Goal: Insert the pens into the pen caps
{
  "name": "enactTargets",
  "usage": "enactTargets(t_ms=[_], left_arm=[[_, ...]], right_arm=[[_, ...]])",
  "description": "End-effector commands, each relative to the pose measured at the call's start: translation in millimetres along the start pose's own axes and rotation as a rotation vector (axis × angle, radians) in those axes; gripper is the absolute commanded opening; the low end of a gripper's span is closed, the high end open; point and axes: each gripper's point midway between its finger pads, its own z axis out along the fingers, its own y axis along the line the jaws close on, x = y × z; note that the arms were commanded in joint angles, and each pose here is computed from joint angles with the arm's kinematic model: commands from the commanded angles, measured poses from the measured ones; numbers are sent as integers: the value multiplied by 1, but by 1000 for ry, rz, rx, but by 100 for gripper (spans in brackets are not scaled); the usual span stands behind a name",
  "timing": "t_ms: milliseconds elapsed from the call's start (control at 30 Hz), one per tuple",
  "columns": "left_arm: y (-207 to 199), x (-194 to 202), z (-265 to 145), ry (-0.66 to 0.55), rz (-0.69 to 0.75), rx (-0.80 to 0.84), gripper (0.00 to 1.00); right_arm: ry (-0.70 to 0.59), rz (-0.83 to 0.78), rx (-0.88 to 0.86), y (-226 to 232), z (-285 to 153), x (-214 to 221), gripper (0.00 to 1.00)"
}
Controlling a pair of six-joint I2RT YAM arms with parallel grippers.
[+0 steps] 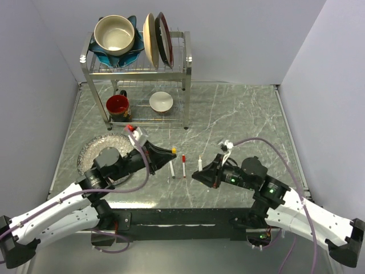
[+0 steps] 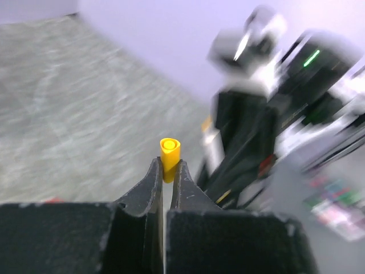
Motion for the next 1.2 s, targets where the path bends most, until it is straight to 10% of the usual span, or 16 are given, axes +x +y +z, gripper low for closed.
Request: enactTargets(t_ms=[0, 233, 1167], left_arm=[[-36, -42, 2, -229, -366, 183, 1], [-38, -48, 2, -288, -583, 226, 1], [-41, -14, 6, -171, -491, 244, 1]], right_arm=[[-37, -12, -201, 36, 6, -10, 0], [-30, -26, -290, 58, 13, -9, 0], [24, 21, -286, 64, 35, -10, 0]])
